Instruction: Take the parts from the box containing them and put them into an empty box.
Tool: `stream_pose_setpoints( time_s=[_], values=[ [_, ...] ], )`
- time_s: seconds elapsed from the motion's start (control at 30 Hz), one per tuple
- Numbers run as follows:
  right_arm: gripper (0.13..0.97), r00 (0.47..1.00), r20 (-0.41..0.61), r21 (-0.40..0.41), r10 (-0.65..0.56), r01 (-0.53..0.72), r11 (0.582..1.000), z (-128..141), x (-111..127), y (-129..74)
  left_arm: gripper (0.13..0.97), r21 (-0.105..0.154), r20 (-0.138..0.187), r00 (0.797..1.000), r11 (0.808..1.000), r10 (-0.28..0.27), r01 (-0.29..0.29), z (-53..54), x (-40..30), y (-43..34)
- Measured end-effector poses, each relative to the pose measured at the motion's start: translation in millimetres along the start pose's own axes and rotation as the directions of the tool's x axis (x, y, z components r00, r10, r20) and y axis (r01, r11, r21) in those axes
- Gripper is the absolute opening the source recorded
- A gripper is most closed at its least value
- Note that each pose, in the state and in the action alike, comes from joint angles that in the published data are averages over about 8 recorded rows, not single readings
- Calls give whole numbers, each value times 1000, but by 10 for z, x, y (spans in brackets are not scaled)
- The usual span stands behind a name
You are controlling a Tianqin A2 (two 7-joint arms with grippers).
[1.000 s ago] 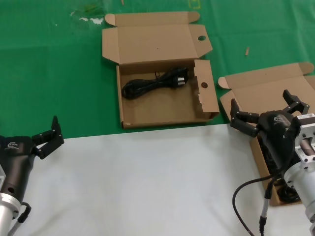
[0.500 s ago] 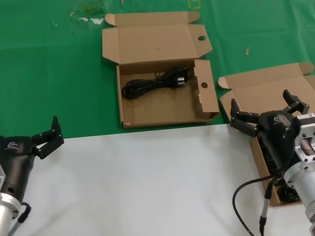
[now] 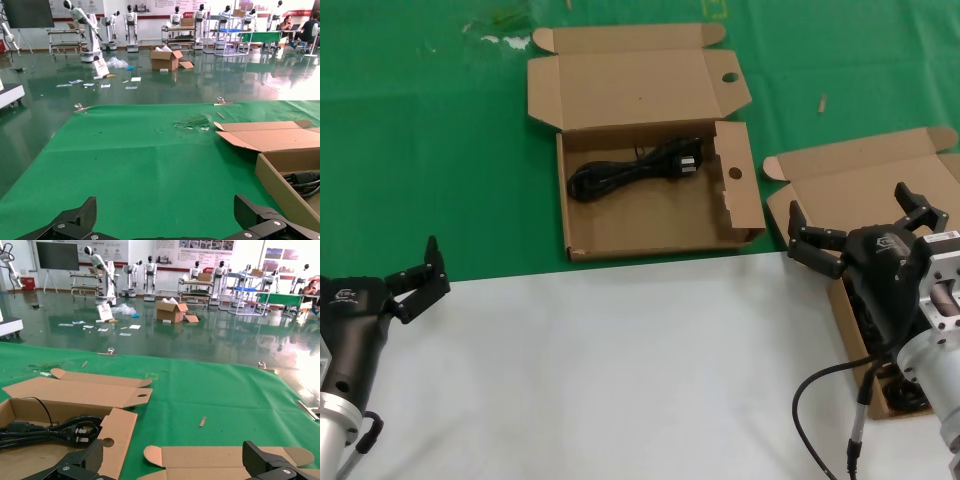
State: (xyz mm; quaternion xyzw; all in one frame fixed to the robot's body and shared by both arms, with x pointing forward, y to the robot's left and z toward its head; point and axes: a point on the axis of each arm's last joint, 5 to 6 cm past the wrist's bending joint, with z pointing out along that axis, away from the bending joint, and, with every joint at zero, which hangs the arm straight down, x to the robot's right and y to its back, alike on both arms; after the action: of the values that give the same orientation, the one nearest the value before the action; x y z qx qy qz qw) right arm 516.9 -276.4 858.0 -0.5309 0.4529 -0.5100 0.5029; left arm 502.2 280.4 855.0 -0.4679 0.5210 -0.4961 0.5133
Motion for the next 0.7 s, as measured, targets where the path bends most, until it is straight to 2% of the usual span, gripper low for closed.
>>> stream_pose_setpoints(
  time_s=[0.7],
  values=[
    [966,1000,0,0,0,0,1000,0,0,0,966,0,0,1000,1000,0,0,0,0,0]
  ],
)
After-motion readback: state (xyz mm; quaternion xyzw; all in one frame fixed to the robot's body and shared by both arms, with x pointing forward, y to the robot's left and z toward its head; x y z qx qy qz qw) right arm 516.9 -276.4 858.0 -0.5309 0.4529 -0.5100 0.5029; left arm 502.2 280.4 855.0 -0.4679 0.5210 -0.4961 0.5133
